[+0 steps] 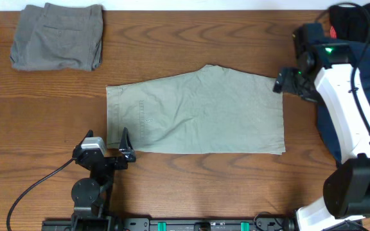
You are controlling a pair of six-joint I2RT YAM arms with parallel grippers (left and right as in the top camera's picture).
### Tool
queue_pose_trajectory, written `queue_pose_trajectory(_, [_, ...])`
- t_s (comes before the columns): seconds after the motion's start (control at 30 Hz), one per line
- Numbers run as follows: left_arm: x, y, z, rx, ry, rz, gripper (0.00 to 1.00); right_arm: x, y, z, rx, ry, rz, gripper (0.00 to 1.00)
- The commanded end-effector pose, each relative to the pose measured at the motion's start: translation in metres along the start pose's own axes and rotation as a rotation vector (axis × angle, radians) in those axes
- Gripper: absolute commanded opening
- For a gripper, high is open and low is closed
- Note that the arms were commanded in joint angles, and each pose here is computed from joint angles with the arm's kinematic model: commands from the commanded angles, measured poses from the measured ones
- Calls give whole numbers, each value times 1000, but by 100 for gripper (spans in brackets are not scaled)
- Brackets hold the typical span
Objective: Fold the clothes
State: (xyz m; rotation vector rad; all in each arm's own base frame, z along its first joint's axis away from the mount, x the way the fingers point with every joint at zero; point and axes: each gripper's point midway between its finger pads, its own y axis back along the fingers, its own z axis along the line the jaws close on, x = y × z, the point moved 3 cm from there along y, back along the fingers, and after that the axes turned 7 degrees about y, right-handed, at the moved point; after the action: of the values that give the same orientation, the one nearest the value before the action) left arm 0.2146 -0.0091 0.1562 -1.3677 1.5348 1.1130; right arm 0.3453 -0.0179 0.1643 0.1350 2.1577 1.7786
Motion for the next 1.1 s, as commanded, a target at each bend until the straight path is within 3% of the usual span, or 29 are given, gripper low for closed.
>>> queue_pose_trajectory(0.0, [13, -1, 8, -37, -12, 37, 98, 18, -28, -13, 12, -42, 80, 98])
queue_pose_trajectory(0.17, [13, -1, 8, -37, -12, 37, 98, 32, -66, -43, 50, -125, 122, 81])
queue_pose_trajectory(0.33, [13, -1, 8, -37, -12, 37, 98, 40, -91, -65, 42, -171, 132, 46])
queue_pose_trajectory(0.43, [13, -1, 8, -37, -12, 37, 98, 40, -102, -66, -28, -142, 124, 37])
queue_pose_trajectory(0.63, [13, -1, 8, -37, -12, 37, 98, 38, -111, -79, -29, -165, 103, 32])
queue_pose_trajectory(0.8, [13, -1, 8, -37, -12, 37, 98, 35, -114, -106, 59, -211, 81, 3])
queue_pose_trajectory(1.07, [13, -1, 8, -37, -12, 37, 98, 28, -118, -142, 123, -314, 34, 1])
